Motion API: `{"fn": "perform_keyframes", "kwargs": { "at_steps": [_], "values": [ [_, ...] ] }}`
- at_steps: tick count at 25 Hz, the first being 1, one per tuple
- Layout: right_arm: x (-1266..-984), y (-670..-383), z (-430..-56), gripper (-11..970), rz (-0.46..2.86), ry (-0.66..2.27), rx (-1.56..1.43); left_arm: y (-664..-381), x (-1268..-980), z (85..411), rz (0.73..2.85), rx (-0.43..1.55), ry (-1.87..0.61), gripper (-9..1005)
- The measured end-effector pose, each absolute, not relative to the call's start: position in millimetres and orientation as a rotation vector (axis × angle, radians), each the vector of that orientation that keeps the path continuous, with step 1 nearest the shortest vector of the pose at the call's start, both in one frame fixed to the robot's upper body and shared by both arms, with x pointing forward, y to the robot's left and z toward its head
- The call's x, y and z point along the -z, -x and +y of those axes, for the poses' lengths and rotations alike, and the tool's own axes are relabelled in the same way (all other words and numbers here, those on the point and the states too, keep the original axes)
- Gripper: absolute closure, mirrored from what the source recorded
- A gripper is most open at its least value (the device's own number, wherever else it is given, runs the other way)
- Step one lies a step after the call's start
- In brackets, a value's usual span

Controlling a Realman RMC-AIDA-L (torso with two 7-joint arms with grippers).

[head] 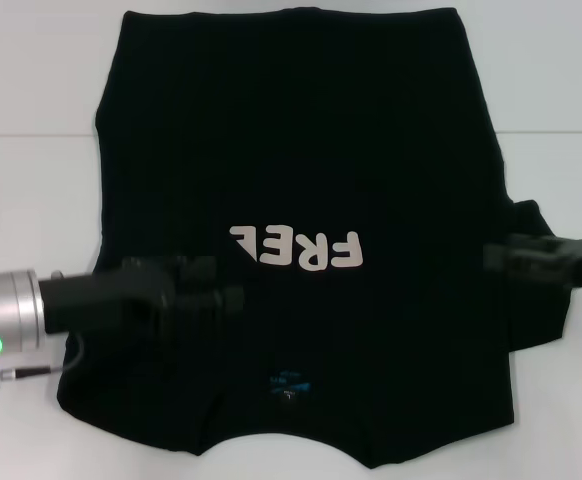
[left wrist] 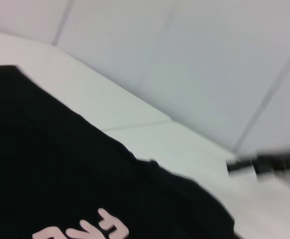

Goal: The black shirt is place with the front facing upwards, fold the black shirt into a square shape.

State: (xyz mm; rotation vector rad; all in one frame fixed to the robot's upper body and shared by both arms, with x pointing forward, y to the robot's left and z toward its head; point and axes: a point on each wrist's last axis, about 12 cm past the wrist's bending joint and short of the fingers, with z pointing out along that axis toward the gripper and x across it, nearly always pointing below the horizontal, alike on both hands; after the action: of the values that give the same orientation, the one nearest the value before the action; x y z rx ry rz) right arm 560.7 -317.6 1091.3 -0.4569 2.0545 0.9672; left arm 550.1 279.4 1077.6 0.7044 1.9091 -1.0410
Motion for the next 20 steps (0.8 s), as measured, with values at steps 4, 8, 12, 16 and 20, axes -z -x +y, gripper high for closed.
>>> {"fn": "perform_keyframes", "kwargs": {
  "at_steps": [4,8,12,16,20],
  "values": [
    [-1119.5,-571.4,-346.3,222,2.296,0.230,-0.998,-535.3,-1071.9,281.7,1.813,0.964,-0.849,252],
    [-1141.3,-579.5,-365.5,223,2.513,-0.088,-0.997,-531.7,-1072.4,282.7,1.773,0.953,-0.881,261],
    [-1148.2,-587.2,-369.8,224,2.607,-0.205,-0.901,-530.3,-1071.7,282.5,1.762,0.950,-0.894,261],
    [-1141.4,-594.0,-367.1,225,2.653,-0.220,-0.807,-529.9,-1071.7,282.7,1.759,0.950,-0.894,259],
    [-1129.4,-597.5,-362.4,226,2.678,-0.233,-0.778,-529.6,-1071.5,282.7,1.759,0.950,-0.895,259]
  ]
}}
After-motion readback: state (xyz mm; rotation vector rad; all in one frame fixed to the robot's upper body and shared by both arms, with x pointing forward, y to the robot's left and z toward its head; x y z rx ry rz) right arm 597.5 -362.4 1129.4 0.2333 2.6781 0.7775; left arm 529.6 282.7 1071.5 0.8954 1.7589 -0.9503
